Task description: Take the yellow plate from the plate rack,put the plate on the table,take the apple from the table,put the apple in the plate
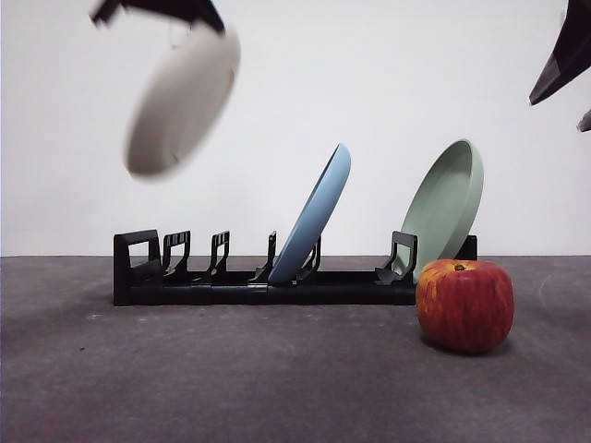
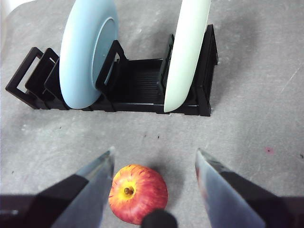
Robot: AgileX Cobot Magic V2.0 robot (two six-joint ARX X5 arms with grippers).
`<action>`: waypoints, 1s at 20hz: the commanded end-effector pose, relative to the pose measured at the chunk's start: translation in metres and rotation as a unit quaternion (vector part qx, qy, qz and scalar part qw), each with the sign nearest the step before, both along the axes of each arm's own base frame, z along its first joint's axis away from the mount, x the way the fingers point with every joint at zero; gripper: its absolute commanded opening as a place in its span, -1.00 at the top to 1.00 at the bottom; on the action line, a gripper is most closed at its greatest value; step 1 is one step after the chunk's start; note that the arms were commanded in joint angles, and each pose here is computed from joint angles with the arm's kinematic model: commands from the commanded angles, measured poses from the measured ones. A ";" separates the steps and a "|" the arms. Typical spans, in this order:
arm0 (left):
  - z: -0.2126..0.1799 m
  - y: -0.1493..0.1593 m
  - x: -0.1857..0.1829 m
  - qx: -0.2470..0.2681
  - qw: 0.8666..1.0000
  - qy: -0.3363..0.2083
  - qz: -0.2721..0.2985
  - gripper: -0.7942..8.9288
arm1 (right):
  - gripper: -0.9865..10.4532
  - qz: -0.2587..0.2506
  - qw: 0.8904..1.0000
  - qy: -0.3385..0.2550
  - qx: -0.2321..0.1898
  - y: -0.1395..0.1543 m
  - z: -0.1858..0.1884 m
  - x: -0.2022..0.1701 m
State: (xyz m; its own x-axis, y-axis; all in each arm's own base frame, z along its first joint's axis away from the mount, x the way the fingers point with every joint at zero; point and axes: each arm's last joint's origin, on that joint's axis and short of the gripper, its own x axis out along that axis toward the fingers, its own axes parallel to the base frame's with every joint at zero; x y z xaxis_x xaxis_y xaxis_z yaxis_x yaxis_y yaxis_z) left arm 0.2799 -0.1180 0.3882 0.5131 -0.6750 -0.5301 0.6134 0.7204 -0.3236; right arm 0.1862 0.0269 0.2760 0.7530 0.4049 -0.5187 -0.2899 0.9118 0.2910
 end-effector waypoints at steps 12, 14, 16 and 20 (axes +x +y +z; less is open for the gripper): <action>0.037 -0.027 -0.157 0.165 0.978 -0.064 -0.111 0.85 | 0.33 0.003 1.000 -0.006 -0.003 0.000 0.002 0.001; 0.022 -0.048 -0.165 0.195 0.973 -0.064 -0.105 0.85 | 0.33 0.002 1.000 -0.006 -0.003 0.000 0.002 0.001; -0.001 -0.068 -0.169 0.229 0.967 -0.060 -0.094 0.85 | 0.33 0.002 1.000 -0.006 -0.003 0.000 0.002 0.001; -0.056 -0.108 -0.163 0.284 0.952 -0.038 -0.109 0.85 | 0.33 0.002 1.000 -0.006 -0.003 0.000 0.002 0.001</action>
